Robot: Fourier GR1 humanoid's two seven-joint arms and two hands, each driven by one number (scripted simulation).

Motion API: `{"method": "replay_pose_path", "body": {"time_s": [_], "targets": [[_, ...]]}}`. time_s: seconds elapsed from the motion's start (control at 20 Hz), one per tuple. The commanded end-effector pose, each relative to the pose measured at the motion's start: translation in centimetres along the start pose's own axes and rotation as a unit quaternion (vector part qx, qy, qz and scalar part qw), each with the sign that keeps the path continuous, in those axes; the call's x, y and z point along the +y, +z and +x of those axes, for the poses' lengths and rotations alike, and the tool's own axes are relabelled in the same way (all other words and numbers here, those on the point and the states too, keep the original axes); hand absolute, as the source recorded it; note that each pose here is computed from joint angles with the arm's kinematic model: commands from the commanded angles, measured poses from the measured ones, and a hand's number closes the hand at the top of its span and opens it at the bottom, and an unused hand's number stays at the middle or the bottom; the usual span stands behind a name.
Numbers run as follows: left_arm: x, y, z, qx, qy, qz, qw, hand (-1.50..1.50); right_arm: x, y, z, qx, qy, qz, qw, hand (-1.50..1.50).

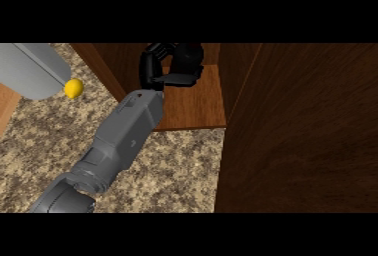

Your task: Pick up the wine, place it into the cabinet and close the cabinet

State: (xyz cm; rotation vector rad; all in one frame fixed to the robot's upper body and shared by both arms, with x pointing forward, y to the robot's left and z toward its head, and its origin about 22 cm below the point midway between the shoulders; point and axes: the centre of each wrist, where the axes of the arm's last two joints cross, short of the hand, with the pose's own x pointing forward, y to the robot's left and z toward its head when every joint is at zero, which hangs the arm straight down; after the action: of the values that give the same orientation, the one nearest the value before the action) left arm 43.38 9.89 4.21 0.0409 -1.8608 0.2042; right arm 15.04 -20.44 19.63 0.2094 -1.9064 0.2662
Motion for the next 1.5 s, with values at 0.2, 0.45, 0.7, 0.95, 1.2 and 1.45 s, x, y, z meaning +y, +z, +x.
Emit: {"method": "replay_pose_path", "body": {"time_s": [0.2,0.45,0.7,0.95,1.2,1.45], "targets": [[0.7,0.2,-0.7,0.002,-0.001,0.030,0.9996,1.50,-0.1,0.9,1.6,-0.023,-0.015,0.009,1.000,-1.50],[1.5,-0.1,-0.6,0.006,-0.020,0.024,0.9995,1.50,0.0,0.9,0.7,-0.009,-0.001,0.004,1.000,-1.50],[2.1,0.3,-1.3,0.010,-0.060,0.028,0.9978,-1.50,0.1,1.0,1.4,-0.027,-0.009,0.011,1.000,-1.50],[0.3,0.3,-0.8,0.021,-0.075,0.027,0.9966,-1.50,0.4,-0.5,0.4,-0.024,-0.011,0.009,1.000,-1.50],[3.0,0.3,-1.6,0.011,-0.114,0.024,0.9932,-1.50,0.2,-0.3,0.4,-0.023,-0.011,0.013,1.000,-1.50],[2.3,2.4,-3.3,0.009,-0.113,0.036,0.9929,-1.50,0.2,-0.7,0.1,-0.023,-0.001,0.021,1.000,-1.50]]}}
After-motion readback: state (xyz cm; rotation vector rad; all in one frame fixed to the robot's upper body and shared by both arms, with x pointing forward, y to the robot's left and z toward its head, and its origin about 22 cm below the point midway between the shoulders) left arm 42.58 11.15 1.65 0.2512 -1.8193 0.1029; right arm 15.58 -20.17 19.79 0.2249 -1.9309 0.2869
